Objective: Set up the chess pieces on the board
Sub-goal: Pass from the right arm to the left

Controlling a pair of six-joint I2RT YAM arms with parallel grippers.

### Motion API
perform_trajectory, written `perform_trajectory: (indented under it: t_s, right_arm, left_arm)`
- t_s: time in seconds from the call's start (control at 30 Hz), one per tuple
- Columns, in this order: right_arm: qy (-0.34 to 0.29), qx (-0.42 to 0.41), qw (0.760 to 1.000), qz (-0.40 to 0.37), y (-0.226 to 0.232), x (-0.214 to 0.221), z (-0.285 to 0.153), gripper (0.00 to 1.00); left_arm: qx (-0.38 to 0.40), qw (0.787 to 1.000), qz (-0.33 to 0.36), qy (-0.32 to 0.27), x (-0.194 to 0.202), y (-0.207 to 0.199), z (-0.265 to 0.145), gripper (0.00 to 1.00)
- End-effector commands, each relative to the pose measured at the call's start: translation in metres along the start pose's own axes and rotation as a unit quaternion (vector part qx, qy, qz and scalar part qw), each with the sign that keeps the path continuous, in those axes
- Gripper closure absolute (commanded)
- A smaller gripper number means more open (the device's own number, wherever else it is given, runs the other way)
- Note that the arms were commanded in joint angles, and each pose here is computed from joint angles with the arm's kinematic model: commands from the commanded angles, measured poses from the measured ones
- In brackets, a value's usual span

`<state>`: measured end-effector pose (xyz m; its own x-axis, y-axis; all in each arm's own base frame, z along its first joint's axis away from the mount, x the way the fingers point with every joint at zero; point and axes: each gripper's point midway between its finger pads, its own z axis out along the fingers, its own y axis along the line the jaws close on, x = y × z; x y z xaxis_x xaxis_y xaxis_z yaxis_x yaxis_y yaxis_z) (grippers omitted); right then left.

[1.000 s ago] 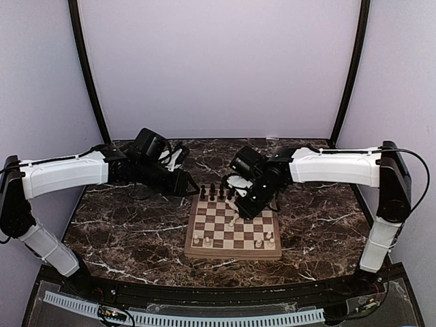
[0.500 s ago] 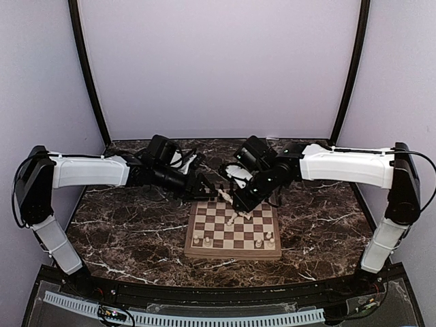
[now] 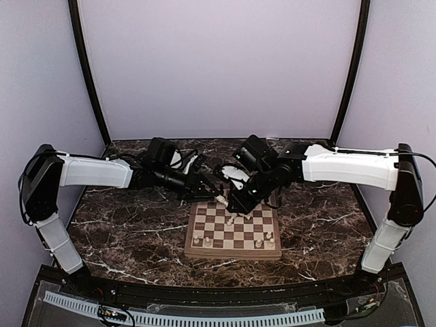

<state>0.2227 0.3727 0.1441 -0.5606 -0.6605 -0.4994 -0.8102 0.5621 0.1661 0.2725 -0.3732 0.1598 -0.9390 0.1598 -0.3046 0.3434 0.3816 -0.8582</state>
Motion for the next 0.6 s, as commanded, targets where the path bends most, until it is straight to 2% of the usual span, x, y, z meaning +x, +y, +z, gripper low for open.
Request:
perform_trajectory:
  t_s: [0.0,0.4,0.57]
  right_arm:
    - [-0.025,-0.011,1.0,-0.014,0.009,-0.009,-0.01,0.89]
    - [-0.019,-0.007,1.0,-0.018,0.008,-0.007,-0.008,0.89]
    - [-0.006,0.002,1.0,-0.004,0.002,0.005,-0.005,0.9]
  left_arm:
    - [0.022,1.0,-0.005,0.0,0.0,-0.002,-0.002,0.62]
    - [0.048,0.999,0.004,0.006,-0.002,-0.009,0.001,0.9]
    - [0.011,0.999,0.029,-0.009,-0.005,-0.014,-0.014,0.94]
